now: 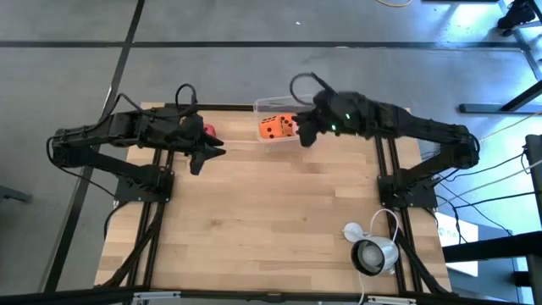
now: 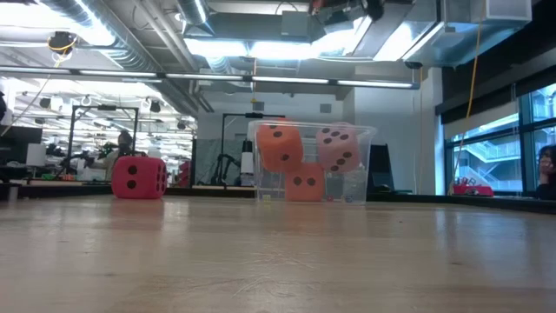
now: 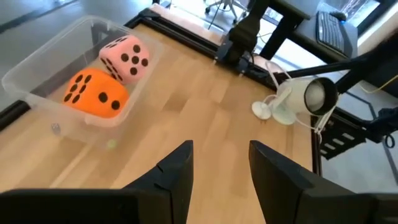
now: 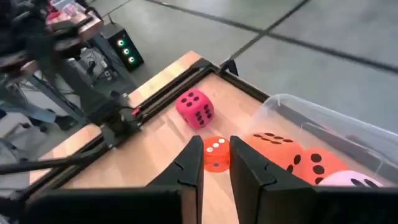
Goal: Pick & Place Dice
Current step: Put the small orange dice into the transparent bin
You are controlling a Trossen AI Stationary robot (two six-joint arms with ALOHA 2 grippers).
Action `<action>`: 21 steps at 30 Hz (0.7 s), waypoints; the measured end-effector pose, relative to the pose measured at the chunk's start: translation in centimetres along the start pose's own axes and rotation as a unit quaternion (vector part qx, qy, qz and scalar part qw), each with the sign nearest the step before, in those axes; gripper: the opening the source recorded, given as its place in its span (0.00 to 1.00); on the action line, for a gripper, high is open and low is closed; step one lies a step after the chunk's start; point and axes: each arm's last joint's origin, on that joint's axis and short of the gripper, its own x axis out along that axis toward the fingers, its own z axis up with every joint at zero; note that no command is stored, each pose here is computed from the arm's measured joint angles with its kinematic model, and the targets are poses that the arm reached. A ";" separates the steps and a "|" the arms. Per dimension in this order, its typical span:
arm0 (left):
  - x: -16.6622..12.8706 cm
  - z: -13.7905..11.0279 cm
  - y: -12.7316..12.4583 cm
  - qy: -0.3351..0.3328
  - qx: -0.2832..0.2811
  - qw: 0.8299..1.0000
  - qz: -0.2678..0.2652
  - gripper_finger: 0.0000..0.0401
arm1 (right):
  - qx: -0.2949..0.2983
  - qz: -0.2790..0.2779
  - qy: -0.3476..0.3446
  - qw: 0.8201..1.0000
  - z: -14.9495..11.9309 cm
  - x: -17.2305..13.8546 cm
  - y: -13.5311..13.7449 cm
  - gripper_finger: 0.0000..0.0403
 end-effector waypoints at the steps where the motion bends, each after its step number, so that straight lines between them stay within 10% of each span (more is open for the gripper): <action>1: 0.0 0.0 0.0 0.002 0.000 1.000 0.001 0.36 | 0.007 0.001 0.011 1.000 0.1 0.7 -0.6 0.12; 21: -0.2 -0.1 0.1 -0.002 -0.024 1.000 0.008 0.36 | 0.066 -0.101 0.197 0.973 -2.3 14.1 -11.5 0.12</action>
